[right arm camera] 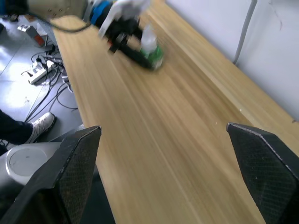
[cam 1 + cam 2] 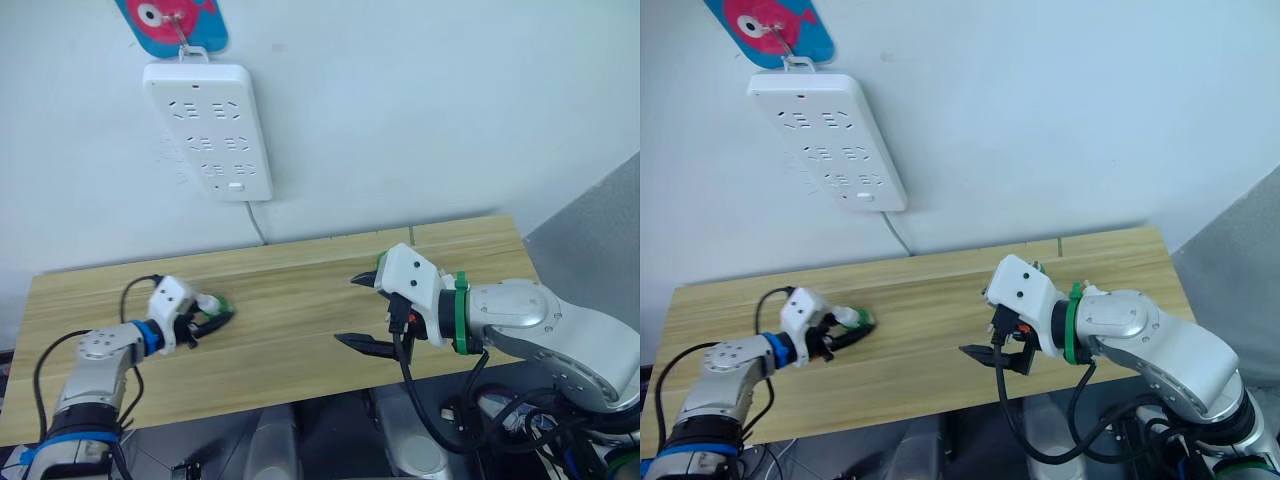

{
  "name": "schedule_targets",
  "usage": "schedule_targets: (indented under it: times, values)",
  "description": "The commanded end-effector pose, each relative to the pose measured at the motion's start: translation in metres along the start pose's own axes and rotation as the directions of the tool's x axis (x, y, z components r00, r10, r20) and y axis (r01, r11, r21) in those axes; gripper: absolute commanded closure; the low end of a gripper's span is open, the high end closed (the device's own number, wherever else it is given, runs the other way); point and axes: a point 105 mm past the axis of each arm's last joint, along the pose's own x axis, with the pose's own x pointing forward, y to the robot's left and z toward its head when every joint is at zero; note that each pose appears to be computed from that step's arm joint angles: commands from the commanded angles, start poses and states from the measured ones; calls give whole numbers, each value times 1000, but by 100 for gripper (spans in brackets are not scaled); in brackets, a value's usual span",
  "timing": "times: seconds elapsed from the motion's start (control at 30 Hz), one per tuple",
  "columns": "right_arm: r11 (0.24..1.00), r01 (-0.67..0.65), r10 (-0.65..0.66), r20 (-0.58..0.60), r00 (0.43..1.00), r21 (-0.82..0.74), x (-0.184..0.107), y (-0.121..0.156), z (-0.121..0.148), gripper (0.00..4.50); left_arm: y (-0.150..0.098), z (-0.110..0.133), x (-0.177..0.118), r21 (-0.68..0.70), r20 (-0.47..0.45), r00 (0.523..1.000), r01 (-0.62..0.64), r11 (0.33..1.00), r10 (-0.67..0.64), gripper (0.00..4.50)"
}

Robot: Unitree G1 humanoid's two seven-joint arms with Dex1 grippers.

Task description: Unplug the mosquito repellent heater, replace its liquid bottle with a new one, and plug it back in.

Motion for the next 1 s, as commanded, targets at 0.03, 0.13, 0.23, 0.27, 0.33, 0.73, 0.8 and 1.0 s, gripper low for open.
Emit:
schedule_targets:
  times: [0.03,0.13,0.23,0.27,0.33,0.73,0.8,1.0]
  values:
    - [1000,-12,9,85,996,27,-1,2,12,0,-43,52,15,116,37,965,254,960,-260,224]
    - [999,-12,7,99,995,50,2,1,14,0,-55,64,18,132,23,948,313,941,-318,224]
    - [998,-11,3,108,994,65,10,-1,15,0,-65,87,26,220,11,920,381,898,-393,224]
    - [997,-17,8,116,993,80,14,-1,16,0,-68,96,27,267,-4,907,407,874,-421,224]
    - [994,-20,7,120,993,110,22,-4,18,0,-70,109,30,327,-30,894,432,840,-448,224]
    - [992,-39,28,86,996,120,56,-11,21,0,-69,137,39,449,-59,885,437,780,-462,224]
    - [993,-30,19,91,996,117,60,-13,23,0,-70,139,40,459,-57,885,434,775,-461,224]
    - [997,-31,24,91,996,69,66,-14,23,0,-69,140,40,467,-53,886,430,773,-461,224]
